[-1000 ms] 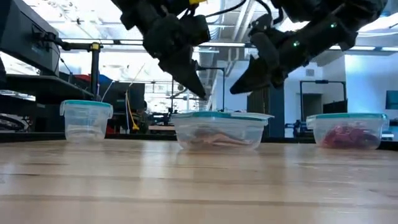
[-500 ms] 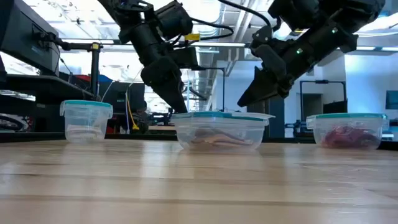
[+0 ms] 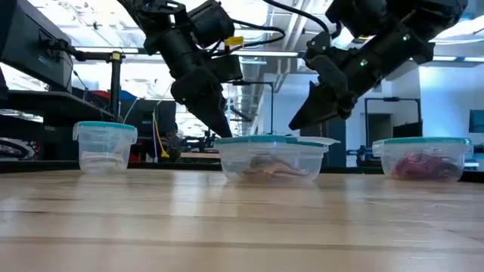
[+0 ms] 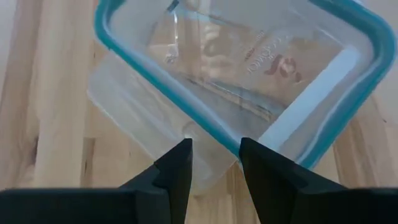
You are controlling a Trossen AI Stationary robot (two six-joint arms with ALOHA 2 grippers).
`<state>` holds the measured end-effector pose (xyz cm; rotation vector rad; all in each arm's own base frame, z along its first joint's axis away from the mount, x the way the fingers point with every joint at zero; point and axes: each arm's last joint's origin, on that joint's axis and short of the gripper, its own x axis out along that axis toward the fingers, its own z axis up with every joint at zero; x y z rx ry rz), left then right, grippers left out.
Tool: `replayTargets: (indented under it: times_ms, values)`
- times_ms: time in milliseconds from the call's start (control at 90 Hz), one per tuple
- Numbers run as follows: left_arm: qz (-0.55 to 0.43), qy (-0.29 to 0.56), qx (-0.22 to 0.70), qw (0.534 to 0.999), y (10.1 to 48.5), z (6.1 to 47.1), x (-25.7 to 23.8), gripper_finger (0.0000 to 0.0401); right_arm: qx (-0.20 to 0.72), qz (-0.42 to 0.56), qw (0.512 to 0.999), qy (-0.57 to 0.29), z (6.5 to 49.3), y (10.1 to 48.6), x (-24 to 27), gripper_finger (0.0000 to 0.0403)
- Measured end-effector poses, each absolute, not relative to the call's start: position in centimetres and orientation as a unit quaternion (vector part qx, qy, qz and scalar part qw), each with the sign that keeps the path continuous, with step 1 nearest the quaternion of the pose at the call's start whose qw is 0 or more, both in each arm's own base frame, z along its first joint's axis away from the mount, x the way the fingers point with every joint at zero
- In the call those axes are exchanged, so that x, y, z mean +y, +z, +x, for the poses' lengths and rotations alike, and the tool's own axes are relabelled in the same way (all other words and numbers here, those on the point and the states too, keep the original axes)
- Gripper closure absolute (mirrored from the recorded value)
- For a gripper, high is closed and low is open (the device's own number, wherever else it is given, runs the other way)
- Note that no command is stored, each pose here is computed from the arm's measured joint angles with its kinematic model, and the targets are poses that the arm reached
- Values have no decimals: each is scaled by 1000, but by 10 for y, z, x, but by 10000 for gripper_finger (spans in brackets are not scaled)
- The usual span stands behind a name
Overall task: Sort candy
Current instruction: Close the rectangular transparent bin
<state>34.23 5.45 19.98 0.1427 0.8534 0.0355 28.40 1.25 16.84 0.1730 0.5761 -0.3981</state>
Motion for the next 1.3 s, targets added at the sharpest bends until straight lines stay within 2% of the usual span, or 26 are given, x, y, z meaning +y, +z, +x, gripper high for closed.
replayTargets:
  times_ms: [1300]
  values:
    - [72,15,407,911,200,343,55,278,284,83,935,-195,284,168,12,403]
